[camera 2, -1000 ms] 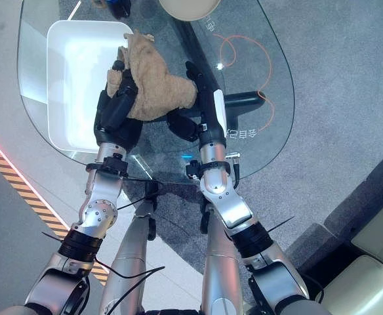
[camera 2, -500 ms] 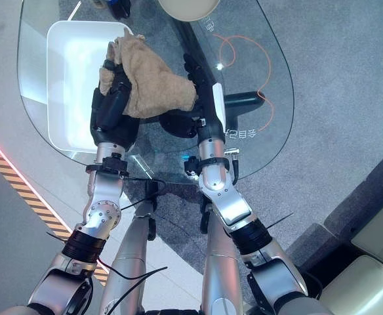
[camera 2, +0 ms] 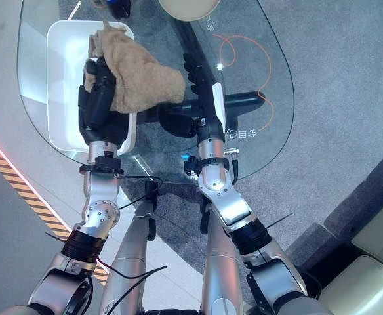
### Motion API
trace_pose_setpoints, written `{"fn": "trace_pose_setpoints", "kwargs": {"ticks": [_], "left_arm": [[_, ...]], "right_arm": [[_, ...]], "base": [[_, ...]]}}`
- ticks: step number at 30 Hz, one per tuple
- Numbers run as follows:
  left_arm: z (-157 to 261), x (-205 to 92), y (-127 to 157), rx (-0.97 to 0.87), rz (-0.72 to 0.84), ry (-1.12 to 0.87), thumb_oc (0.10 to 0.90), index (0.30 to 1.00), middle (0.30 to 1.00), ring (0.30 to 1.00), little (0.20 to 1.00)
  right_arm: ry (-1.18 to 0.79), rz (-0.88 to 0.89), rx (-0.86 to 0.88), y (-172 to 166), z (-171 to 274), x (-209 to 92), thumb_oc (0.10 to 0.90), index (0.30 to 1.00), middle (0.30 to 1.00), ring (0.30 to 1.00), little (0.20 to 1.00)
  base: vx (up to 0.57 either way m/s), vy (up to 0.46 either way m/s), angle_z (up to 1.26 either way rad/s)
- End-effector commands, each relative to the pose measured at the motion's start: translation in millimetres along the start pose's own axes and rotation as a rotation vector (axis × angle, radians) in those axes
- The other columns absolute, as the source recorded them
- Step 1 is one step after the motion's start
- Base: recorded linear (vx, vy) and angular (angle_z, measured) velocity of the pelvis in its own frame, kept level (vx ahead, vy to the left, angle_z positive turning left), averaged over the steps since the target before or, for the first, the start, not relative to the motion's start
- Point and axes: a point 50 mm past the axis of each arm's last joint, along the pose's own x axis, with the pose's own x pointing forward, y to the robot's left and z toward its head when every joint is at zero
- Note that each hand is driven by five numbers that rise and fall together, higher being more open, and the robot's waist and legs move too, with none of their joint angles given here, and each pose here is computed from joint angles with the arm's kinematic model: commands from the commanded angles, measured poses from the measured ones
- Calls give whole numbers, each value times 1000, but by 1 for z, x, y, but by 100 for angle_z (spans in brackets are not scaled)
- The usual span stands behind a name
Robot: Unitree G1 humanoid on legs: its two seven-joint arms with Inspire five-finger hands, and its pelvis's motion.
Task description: Wipe the table with a cloth and put it in the basket.
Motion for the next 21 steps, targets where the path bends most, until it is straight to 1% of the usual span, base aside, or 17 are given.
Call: {"fn": "trace_pose_setpoints", "kwargs": {"ticks": [1,7,9,12,16,21], "left_arm": [[49,21,-61,-48,-304,-311,100,300,300,300,200],[57,21,-55,-11,-281,-346,100,300,300,300,200],[62,20,-50,16,-262,-365,100,300,300,300,200],[67,19,-45,37,-244,-385,100,300,300,300,200],[76,19,-34,65,-195,-435,100,300,300,300,200],[93,19,-18,162,-106,-513,100,300,300,300,200]], "right_arm": [[-357,-102,106,-6,77,9,800,900,900,900,900],[-325,-230,46,-26,62,11,800,900,900,900,900],[-302,-307,40,-40,52,11,800,900,900,900,900],[-290,-365,28,-50,45,9,800,900,900,900,900],[-256,-459,-10,-66,32,7,800,900,900,900,900],[-175,-619,-75,-94,9,3,800,900,900,900,900]], "base": [[0,0,0],[0,0,0],[0,0,0],[0,0,0],[0,0,0],[0,0,0]]}}
